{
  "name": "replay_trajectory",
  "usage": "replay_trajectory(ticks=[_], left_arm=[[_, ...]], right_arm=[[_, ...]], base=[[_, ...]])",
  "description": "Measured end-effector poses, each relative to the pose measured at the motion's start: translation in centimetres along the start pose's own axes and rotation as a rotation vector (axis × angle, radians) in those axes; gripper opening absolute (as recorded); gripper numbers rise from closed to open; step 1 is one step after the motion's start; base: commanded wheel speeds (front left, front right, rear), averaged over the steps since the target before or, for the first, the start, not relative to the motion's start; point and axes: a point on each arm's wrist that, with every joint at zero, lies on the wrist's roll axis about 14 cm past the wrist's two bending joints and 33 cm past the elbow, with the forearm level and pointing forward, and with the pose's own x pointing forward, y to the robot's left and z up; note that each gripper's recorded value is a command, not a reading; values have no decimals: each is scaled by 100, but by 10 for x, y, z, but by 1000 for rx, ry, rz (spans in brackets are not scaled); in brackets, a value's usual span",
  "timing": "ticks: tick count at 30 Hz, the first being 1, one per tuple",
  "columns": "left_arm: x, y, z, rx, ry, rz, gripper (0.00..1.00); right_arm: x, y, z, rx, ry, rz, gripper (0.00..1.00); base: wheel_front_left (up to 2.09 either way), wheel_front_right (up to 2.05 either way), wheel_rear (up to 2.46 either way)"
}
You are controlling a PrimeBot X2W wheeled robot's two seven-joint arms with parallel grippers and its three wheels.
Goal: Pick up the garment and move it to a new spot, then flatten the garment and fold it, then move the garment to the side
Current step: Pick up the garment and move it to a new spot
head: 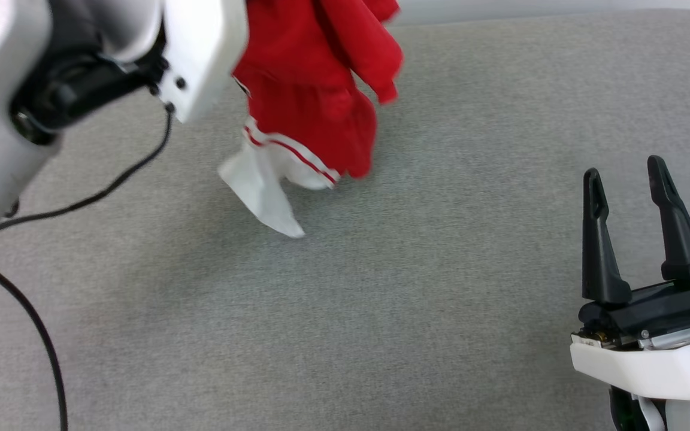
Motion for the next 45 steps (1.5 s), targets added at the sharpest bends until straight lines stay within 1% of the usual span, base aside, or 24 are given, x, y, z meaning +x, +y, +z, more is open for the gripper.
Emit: replay_trajectory(ticks=[4, 6, 10, 14, 19, 24, 28, 30, 33, 34, 35, 38, 41, 45], left_arm=[[17, -30, -3, 27, 1, -91, 0], [26, -47, -16, 23, 23, -144, 0], [40, -78, -49, -22, 61, -231, 0], [51, -121, -91, -89, 115, -337, 0], [60, -168, -131, -182, 170, -431, 0], [60, -220, -169, -244, 257, -518, 0], [48, -265, -198, -252, 358, -601, 0], [45, -277, -200, -254, 368, -620, 0], [46, -278, -197, -254, 350, -612, 0], [47, -277, -195, -255, 335, -604, 37], [48, -274, -191, -249, 308, -589, 100], [57, -257, -172, -243, 191, -524, 100], [60, -239, -142, -254, 48, -451, 100], [54, -208, -108, -247, -121, -309, 100]], right_arm=[[-7, -11, 2, -16, 7, -34, 100], [-10, -15, 0, -19, 19, -47, 100], [-11, -18, -5, -18, 33, -55, 100], [-10, -17, -15, -7, 55, -52, 100], [-7, -15, -28, 4, 83, -44, 100], [-6, -15, -36, 9, 100, -45, 100], [-7, -18, -39, 10, 112, -54, 100], [-8, -18, -40, 10, 114, -55, 100], [-9, -18, -39, 9, 114, -56, 100], [-9, -18, -38, 9, 112, -56, 100], [-9, -18, -36, 8, 109, -56, 100], [-12, -17, -31, 6, 101, -54, 100], [-17, -18, -25, 3, 94, -60, 100], [-22, -14, -16, 1, 81, -54, 100]], base=[[0, 0, 0], [0, 0, 0], [0, 0, 0], [0, 0, 0], [0, 0, 0], [0, 0, 0], [0, 0, 0], [0, 0, 0], [0, 0, 0], [0, 0, 0], [0, 0, 0], [0, 0, 0], [0, 0, 0], [0, 0, 0]])
